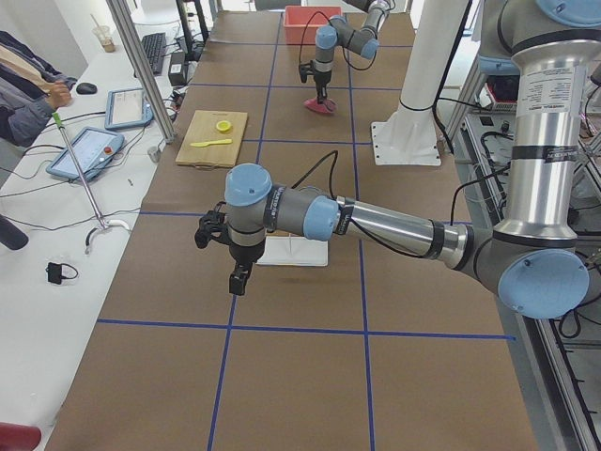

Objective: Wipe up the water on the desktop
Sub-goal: 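Rub the pink cloth back and forth on the table with the right gripper, then lift the pink cloth with the right gripper toward the pink bin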

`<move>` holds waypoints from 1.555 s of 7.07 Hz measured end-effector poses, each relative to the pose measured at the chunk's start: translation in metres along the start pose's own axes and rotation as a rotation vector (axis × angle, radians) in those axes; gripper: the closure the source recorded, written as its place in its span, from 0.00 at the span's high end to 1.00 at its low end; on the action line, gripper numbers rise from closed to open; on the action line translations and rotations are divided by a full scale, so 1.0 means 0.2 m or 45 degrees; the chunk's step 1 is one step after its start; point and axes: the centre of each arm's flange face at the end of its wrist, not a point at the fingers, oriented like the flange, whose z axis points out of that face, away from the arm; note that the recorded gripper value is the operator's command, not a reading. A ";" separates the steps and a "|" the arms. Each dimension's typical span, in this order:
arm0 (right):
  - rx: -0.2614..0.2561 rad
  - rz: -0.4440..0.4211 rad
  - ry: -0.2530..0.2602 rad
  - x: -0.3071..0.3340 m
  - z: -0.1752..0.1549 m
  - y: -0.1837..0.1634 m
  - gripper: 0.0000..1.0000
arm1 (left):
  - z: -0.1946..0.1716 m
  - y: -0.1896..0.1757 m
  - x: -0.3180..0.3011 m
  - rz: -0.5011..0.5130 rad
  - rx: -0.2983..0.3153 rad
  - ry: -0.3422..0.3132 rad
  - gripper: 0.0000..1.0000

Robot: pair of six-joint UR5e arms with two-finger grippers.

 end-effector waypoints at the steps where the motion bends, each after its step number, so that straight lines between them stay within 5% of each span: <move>1: -0.015 -0.044 0.037 0.21 0.00 0.03 0.00 | -0.01 -0.01 0.01 0.003 0.004 0.000 0.97; 5: -0.048 -0.115 0.058 1.04 -0.28 0.09 0.00 | -0.03 -0.01 0.02 -0.001 0.015 0.001 0.97; 8: -0.068 -0.222 0.163 1.99 -0.50 0.26 0.00 | -0.04 0.01 0.02 -0.009 0.013 0.003 0.97; 11: -0.075 -0.210 0.102 2.88 -0.57 0.59 0.00 | -0.03 0.01 0.02 -0.023 -0.003 0.005 0.97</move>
